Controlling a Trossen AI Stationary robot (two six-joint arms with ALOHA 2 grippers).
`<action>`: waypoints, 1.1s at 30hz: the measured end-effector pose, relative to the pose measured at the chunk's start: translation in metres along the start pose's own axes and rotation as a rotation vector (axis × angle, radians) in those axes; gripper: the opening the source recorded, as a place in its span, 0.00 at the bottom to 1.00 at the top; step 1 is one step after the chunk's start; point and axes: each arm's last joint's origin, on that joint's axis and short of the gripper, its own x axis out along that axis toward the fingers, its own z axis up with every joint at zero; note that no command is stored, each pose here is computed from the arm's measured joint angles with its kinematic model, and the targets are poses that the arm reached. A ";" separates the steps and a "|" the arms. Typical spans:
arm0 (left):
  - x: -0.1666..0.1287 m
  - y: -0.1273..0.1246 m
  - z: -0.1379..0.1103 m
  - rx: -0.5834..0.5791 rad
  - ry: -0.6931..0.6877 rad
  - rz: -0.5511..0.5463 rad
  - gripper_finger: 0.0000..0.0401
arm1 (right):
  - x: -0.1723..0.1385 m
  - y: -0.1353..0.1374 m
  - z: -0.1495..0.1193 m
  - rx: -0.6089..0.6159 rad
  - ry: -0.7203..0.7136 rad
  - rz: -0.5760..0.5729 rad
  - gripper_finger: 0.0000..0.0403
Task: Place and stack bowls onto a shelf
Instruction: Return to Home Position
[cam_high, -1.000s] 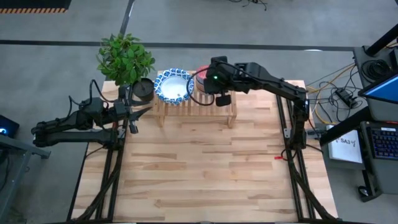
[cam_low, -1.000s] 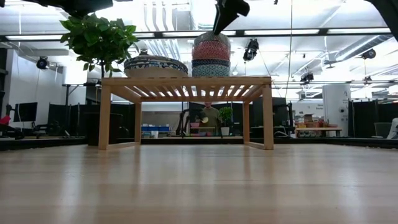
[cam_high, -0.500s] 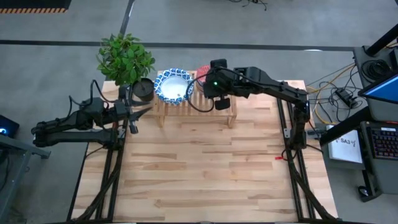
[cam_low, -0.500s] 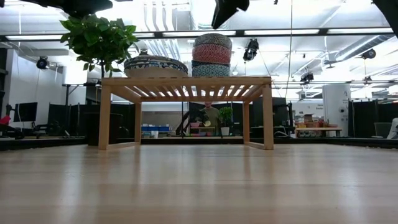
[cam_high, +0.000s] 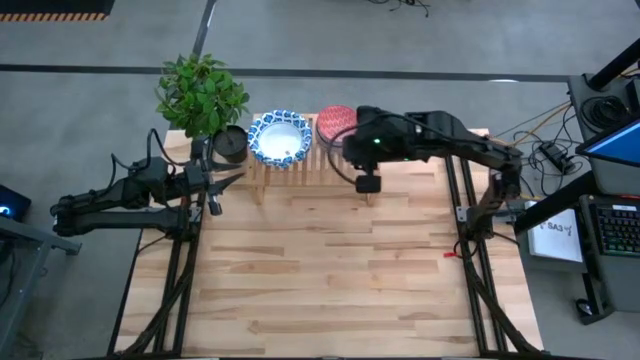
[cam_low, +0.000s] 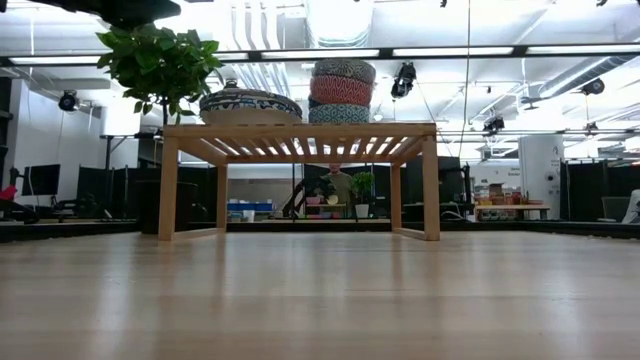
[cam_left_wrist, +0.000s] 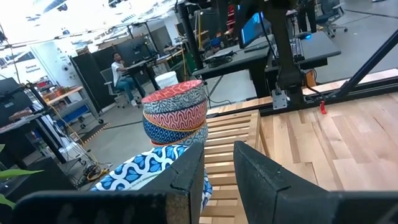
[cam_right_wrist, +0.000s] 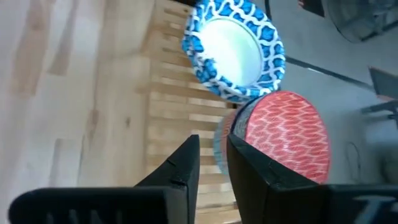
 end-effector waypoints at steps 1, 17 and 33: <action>0.000 0.000 0.000 0.000 0.002 -0.001 0.17 | -0.002 0.001 -0.002 0.000 -0.006 0.009 0.16; 0.000 -0.001 -0.002 0.004 0.016 -0.005 0.17 | 0.032 0.040 -0.083 0.034 -0.315 0.081 0.13; 0.006 -0.011 -0.027 -0.013 0.085 -0.032 0.17 | 0.027 0.058 -0.191 0.052 -0.678 -0.053 0.13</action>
